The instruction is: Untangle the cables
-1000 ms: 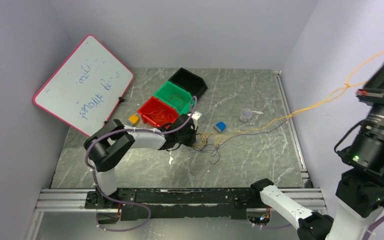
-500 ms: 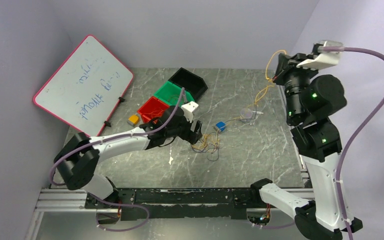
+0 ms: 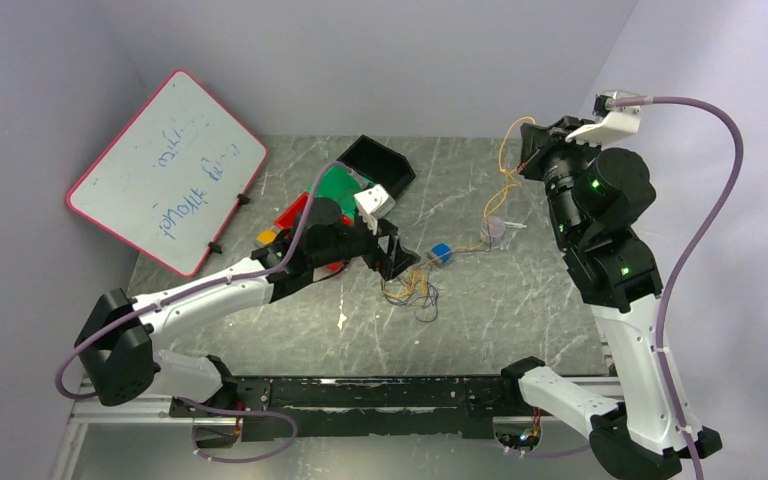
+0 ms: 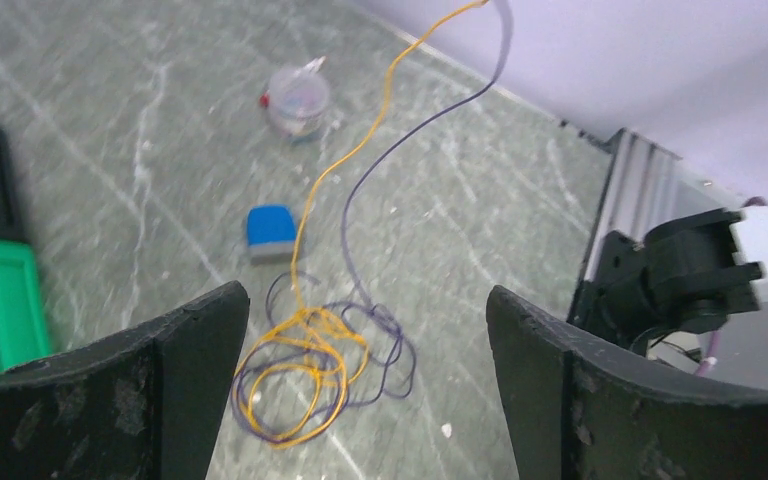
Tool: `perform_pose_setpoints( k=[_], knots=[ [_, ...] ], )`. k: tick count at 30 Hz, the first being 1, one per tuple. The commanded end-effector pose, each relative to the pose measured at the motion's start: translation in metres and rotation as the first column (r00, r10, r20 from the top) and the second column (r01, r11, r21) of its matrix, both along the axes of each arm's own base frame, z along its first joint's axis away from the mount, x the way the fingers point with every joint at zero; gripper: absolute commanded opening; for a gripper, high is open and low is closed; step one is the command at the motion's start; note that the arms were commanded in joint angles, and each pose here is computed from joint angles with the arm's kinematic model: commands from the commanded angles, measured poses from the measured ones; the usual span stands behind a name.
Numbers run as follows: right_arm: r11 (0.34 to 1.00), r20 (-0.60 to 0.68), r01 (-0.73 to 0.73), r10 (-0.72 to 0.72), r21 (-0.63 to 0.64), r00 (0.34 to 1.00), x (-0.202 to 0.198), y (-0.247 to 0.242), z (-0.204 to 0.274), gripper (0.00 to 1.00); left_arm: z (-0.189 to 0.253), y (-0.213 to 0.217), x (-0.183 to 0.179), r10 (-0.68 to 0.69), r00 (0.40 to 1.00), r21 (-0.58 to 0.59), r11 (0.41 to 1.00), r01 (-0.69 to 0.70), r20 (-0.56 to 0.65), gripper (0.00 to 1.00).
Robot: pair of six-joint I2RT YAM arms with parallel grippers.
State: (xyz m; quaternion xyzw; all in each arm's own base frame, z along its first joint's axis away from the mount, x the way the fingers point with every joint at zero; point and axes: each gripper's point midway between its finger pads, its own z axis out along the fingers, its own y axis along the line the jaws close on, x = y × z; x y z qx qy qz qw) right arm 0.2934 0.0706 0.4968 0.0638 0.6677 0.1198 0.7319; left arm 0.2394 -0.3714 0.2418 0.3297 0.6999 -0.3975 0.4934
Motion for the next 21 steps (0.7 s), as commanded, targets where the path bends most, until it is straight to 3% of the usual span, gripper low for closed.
perform_pose_setpoints(
  k=[1,8,21],
  knots=[
    [0.996,0.029,-0.033,0.031,0.081,0.999,-0.004,0.006,0.010,0.00,0.059,-0.022,-0.010,-0.126,0.984,-0.145,0.979,0.144,0.125,0.93],
    [0.989,0.031,-0.034,0.030,0.142,0.999,-0.003,0.008,0.013,0.00,0.082,-0.062,-0.020,-0.278,0.949,-0.265,0.913,0.309,0.147,0.93],
    [0.983,0.042,-0.051,0.045,0.173,0.998,-0.009,0.009,0.016,0.00,0.070,-0.136,-0.033,-0.399,0.909,-0.307,0.856,0.415,0.117,0.89]
  ],
)
